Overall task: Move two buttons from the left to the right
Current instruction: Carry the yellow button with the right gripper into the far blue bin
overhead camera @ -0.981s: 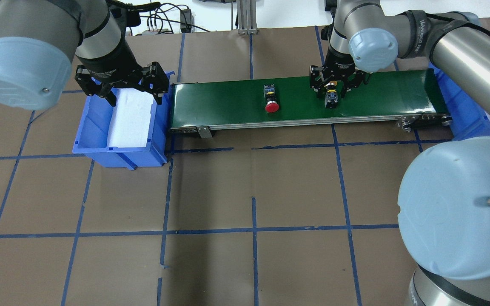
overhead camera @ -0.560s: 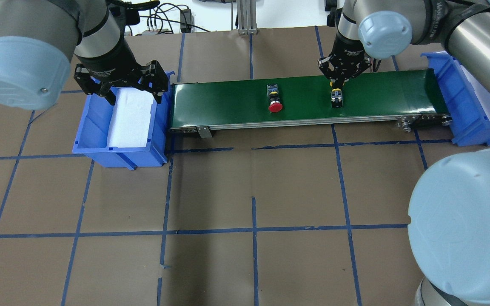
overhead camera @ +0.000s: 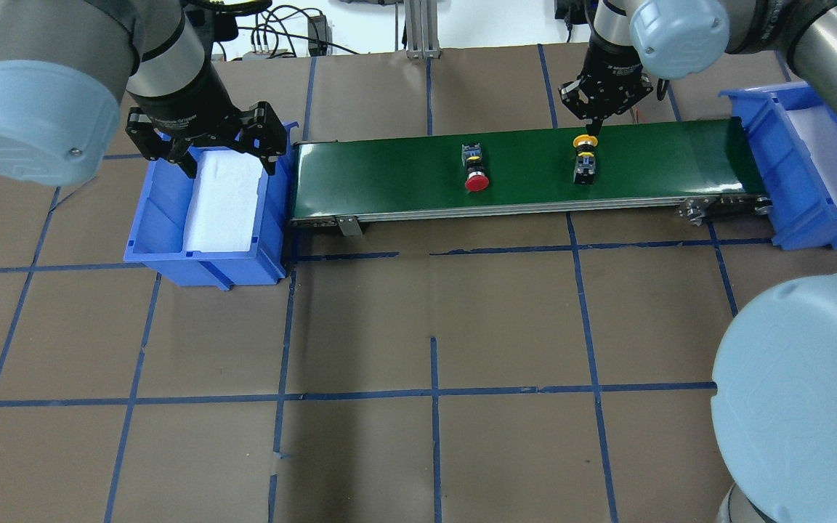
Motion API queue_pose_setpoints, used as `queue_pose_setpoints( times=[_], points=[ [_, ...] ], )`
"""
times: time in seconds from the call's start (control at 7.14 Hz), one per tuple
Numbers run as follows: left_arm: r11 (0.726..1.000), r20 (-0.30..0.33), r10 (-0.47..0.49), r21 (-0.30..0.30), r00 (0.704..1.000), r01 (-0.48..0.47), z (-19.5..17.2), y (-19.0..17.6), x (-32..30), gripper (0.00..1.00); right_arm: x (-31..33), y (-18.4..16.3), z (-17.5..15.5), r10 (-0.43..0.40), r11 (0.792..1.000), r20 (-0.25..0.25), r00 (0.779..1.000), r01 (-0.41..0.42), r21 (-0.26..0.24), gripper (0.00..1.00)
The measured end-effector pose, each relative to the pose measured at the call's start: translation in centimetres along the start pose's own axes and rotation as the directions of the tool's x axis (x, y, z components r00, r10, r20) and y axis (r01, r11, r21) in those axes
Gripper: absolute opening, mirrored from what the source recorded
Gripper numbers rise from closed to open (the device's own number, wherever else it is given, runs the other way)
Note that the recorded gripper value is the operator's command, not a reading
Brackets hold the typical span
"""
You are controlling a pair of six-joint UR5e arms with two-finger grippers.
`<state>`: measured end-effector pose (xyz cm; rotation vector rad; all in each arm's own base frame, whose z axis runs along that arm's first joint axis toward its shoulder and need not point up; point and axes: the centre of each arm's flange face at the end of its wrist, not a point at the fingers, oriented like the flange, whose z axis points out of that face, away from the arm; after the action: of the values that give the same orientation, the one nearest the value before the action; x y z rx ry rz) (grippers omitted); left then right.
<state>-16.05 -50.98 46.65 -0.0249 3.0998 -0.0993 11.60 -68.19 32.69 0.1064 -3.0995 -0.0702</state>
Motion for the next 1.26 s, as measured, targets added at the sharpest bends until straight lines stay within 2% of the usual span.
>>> queue_pose_setpoints(
  times=[0.14, 0.42, 0.56, 0.7, 0.84, 0.98, 1.26],
  points=[
    [1.0, 0.0, 0.0, -0.001, 1.0, 0.0, 0.1, 0.1, 0.0, 1.0, 0.7, -0.4, 1.6, 0.017, 1.0, 0.004, 1.0, -0.017, -0.018, 0.7],
    [1.0, 0.001, 0.001, -0.005, 1.0, -0.001, 0.4, 0.0, -0.1, 1.0, 1.9, -1.0, 4.7, 0.047, 0.997, 0.02, 0.999, -0.045, -0.055, 0.77],
    [1.0, 0.001, 0.001, -0.008, 1.0, -0.001, 0.5, 0.0, -0.1, 1.0, 2.4, -1.3, 5.7, 0.058, 0.996, 0.035, 0.998, -0.055, -0.063, 0.77],
    [1.0, 0.001, 0.002, -0.009, 1.0, -0.002, 0.6, 0.1, -0.1, 1.0, 2.5, -1.4, 6.6, 0.065, 0.995, 0.048, 0.997, -0.061, -0.073, 0.7],
    [1.0, 0.001, 0.002, -0.011, 1.0, -0.002, 0.7, 0.0, -0.1, 1.0, 2.7, -1.4, 7.4, 0.074, 0.994, 0.051, 0.996, -0.069, -0.09, 0.1],
    [1.0, 0.0, 0.002, -0.012, 1.0, -0.002, 0.8, 0.0, 0.0, 1.0, 2.9, -1.2, 7.9, 0.086, 0.991, 0.045, 0.995, -0.081, -0.107, 0.05],
    [1.0, -0.001, 0.003, -0.01, 1.0, -0.003, 0.7, 0.0, 0.1, 1.0, 3.5, -1.1, 7.5, 0.093, 0.989, 0.025, 0.995, -0.09, -0.115, 0.03]
  ],
)
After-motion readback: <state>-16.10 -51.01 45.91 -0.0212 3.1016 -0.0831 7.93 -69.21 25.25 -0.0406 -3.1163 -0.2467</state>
